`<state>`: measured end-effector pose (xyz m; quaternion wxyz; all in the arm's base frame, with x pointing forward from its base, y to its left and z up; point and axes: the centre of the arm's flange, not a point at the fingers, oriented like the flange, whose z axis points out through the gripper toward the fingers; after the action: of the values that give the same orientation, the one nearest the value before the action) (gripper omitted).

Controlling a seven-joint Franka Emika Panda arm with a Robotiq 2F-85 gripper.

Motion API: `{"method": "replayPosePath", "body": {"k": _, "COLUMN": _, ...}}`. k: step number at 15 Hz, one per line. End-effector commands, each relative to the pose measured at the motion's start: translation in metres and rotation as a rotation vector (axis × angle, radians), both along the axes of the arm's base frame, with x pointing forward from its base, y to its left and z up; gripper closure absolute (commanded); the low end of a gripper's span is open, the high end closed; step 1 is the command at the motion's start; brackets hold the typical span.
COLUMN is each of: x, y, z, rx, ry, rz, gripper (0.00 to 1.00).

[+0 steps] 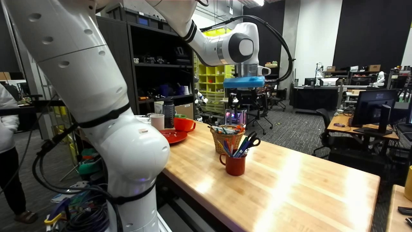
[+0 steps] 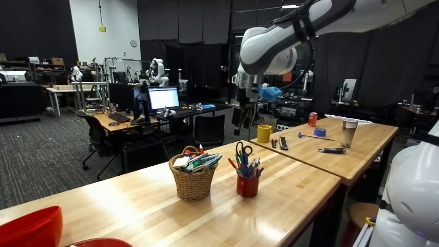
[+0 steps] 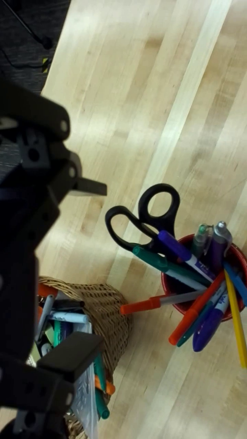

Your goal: Remove the blue pen and yellow pencil from the red mug.

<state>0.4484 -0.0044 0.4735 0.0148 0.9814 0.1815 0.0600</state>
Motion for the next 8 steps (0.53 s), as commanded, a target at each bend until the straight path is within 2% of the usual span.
{"method": "replayPosePath", "body": {"k": 1, "x": -0.025, "y": -0.003, "z": 0.009, "rx": -0.008, "ry": 0.027, "rz": -0.092, "gripper": 0.00}}
{"method": "replayPosePath", "body": {"k": 5, "x": -0.048, "y": -0.011, "z": 0.002, "rx": -0.049, "ry": 0.069, "rz": -0.175, "gripper": 0.00}}
{"method": "replayPosePath", "body": {"k": 8, "x": -0.065, "y": -0.008, "z": -0.013, "rx": -0.050, "ry": 0.078, "rz": -0.149, "gripper": 0.00}}
